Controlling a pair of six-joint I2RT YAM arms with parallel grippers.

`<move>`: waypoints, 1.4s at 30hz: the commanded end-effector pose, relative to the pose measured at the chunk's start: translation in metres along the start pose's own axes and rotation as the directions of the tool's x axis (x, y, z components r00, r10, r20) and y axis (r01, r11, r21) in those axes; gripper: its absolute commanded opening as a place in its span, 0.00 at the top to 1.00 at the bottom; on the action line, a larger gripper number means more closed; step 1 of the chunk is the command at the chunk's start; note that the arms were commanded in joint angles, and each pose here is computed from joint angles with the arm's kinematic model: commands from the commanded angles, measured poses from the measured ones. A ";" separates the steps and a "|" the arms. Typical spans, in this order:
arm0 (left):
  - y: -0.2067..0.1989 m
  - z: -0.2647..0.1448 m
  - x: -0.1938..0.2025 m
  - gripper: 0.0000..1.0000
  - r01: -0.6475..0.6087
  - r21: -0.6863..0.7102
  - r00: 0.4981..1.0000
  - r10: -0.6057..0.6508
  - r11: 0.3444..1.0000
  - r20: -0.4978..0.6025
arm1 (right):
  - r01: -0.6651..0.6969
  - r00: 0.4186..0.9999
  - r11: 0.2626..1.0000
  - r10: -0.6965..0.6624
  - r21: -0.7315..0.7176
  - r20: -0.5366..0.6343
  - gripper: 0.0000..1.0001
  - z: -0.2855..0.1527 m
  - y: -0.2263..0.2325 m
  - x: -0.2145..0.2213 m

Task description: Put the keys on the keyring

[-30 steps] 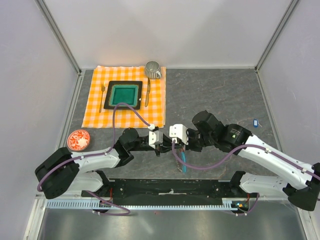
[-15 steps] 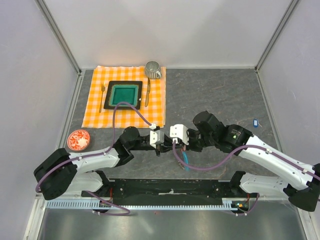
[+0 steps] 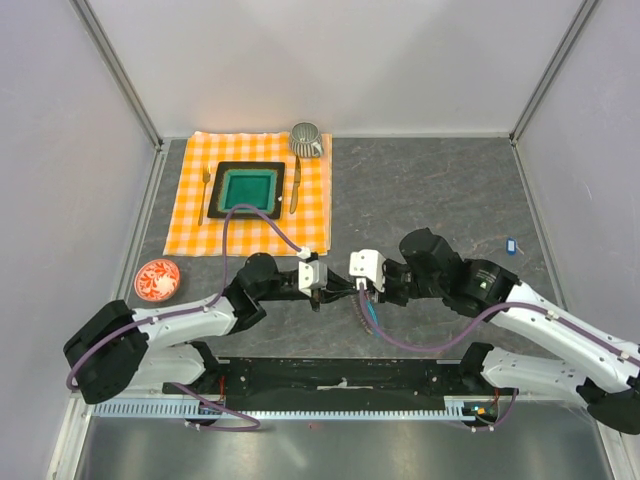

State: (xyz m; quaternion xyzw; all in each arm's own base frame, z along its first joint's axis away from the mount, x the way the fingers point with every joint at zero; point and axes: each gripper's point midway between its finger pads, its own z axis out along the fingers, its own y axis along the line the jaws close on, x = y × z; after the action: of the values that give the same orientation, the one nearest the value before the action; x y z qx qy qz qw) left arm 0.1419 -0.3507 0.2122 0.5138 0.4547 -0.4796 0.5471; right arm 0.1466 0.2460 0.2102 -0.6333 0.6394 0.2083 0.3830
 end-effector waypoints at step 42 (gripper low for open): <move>0.010 -0.029 -0.081 0.98 -0.104 -0.191 0.900 0.174 0.976 0.399 | -0.335 0.800 0.939 0.236 0.084 0.552 0.71 -0.001 -0.009 -0.019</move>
State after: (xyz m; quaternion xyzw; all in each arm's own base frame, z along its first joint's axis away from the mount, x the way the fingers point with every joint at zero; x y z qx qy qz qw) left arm 0.1475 -0.3265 0.2137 0.4257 0.4487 -0.4841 0.6190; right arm 0.1536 0.2534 0.2182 -0.4134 0.6272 0.3592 0.5538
